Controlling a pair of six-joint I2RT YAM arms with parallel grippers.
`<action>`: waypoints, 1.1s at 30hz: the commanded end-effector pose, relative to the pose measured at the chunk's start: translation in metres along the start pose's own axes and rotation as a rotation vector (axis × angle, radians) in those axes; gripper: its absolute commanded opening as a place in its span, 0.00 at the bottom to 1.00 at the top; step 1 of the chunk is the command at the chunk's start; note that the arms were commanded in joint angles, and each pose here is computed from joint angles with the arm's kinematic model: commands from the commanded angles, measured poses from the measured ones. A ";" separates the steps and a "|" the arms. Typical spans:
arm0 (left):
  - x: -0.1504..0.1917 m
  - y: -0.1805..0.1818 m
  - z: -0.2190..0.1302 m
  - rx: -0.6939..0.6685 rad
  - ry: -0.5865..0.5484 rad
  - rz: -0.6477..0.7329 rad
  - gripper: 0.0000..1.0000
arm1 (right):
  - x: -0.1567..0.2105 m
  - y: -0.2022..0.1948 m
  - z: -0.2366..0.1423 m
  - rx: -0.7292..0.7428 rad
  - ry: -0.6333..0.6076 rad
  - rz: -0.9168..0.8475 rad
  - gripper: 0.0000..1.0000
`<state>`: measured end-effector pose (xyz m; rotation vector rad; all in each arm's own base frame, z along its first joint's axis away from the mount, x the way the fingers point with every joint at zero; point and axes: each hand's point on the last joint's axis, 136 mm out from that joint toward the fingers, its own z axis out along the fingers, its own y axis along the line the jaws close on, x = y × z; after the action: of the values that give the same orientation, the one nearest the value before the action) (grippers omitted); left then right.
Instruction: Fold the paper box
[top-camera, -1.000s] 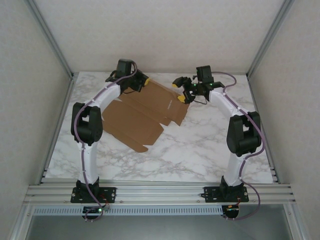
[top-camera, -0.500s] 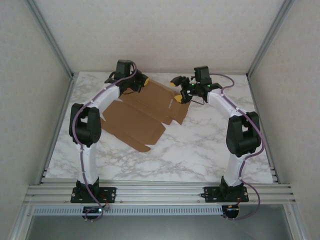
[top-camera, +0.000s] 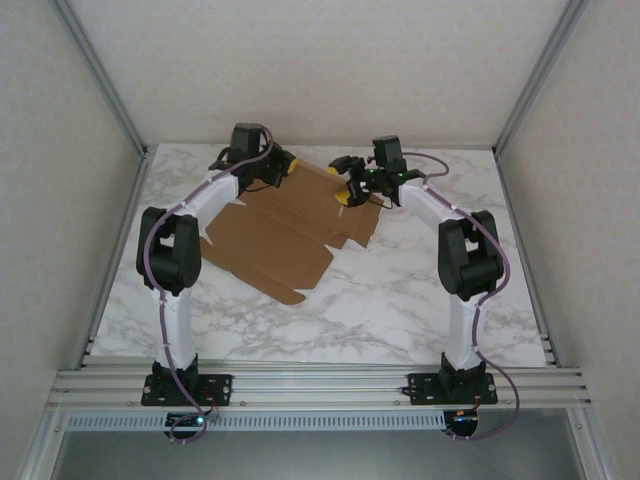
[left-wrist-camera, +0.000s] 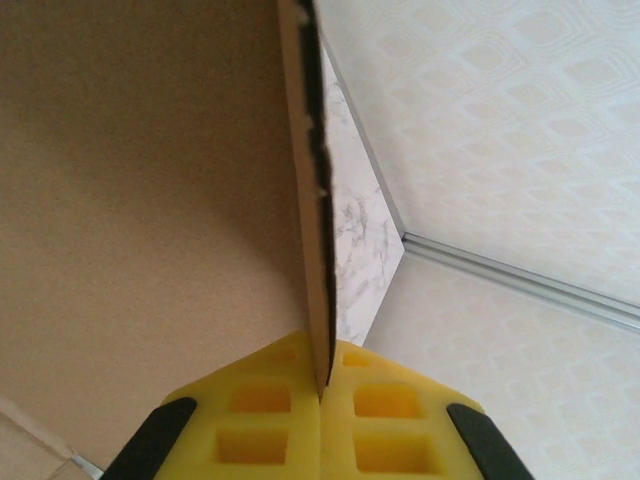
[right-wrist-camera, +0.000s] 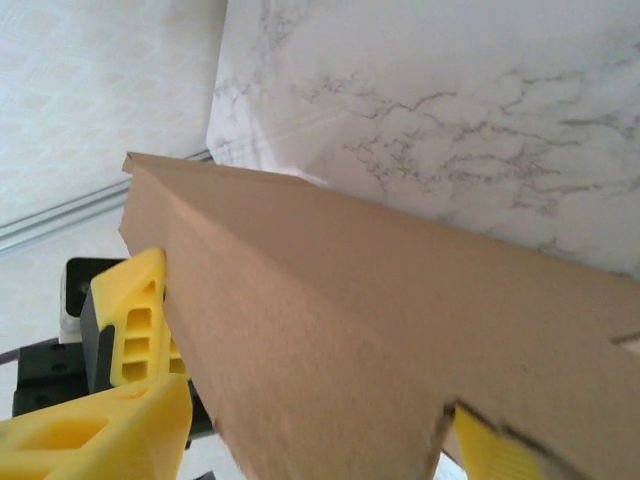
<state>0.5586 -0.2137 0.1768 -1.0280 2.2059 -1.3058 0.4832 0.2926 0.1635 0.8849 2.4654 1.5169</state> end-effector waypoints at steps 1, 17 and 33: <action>0.005 -0.024 -0.019 0.056 0.000 0.019 0.00 | -0.009 0.021 0.007 -0.085 -0.011 -0.008 0.63; 0.003 -0.012 -0.020 -0.007 0.028 0.065 0.00 | -0.025 0.016 0.014 -0.025 -0.022 -0.069 0.26; -0.023 -0.012 -0.028 -0.041 -0.023 0.004 0.00 | -0.029 0.049 0.005 0.079 -0.031 -0.343 0.73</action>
<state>0.5652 -0.1888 0.1876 -1.0212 2.2137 -1.2448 0.5315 0.3105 0.1766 0.5704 2.5274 1.4132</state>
